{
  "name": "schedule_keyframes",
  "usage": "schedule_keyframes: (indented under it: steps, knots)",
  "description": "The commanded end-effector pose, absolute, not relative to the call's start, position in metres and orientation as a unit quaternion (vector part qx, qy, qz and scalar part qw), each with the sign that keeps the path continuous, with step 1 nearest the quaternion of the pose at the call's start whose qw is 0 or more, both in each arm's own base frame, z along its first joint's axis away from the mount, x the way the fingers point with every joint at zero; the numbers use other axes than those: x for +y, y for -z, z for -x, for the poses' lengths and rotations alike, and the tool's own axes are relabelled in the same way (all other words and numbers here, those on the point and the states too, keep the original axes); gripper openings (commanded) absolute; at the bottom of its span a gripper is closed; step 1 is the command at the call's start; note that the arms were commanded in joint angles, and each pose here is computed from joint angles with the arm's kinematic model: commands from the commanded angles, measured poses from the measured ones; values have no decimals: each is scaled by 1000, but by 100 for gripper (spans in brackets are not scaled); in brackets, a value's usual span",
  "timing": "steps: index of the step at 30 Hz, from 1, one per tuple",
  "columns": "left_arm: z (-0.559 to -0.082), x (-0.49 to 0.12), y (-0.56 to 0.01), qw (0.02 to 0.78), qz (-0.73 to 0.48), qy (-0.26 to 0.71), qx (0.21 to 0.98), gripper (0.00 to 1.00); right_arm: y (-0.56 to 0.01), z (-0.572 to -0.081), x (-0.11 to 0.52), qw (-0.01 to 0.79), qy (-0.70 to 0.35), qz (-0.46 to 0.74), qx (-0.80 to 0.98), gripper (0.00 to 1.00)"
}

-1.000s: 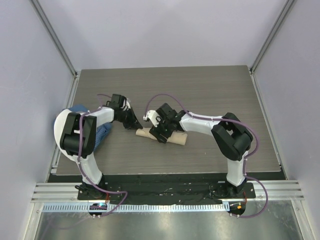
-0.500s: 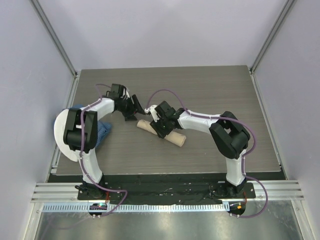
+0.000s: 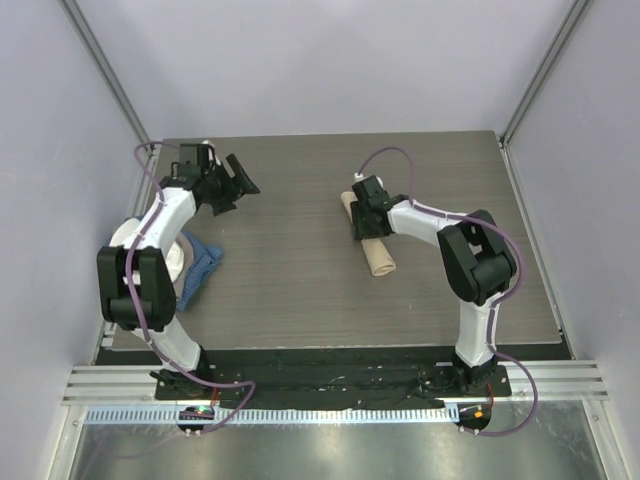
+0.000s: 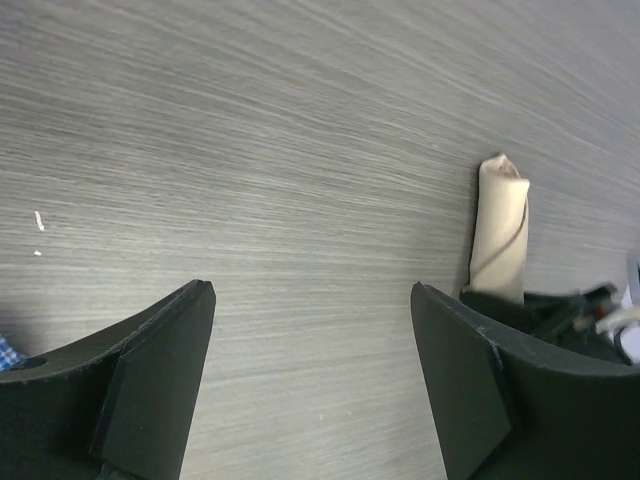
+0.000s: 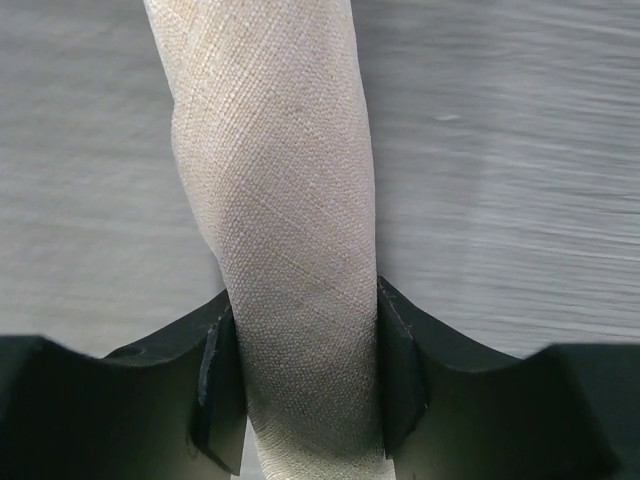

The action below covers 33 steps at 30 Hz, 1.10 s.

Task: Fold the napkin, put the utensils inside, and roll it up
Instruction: Roll the napkin with the utensil

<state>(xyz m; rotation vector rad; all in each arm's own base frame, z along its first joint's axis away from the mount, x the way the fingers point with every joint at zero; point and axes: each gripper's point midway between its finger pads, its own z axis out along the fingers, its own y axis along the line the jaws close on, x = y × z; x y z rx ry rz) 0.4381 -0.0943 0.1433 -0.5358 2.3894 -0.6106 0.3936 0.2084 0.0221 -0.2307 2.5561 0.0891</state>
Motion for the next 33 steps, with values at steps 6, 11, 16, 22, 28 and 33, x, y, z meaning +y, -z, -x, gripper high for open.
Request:
schedule_keyframes:
  steps: [6, 11, 16, 22, 28, 33]
  knots:
    - [-410, -85, -188, 347, 164, 218, 897, 89, -17, -405, 182, 282, -11, 22, 959, 65]
    - [-398, -81, -191, 349, 162, 213, 898, 94, -39, -416, 187, 300, -42, 22, 953, 84]
    - [-389, -75, -205, 365, 161, 209, 893, 96, -76, -425, 184, 334, -71, 14, 940, 94]
    - [-380, -71, -241, 412, 133, 210, 877, 100, -146, -440, 161, 409, -93, -8, 908, 100]
    - [-351, -65, -281, 499, 70, 193, 842, 100, -226, -425, 135, 538, -99, -19, 837, 100]
    - [-319, -54, -303, 579, 55, 171, 795, 100, -229, -389, 105, 604, -82, -38, 792, 100]
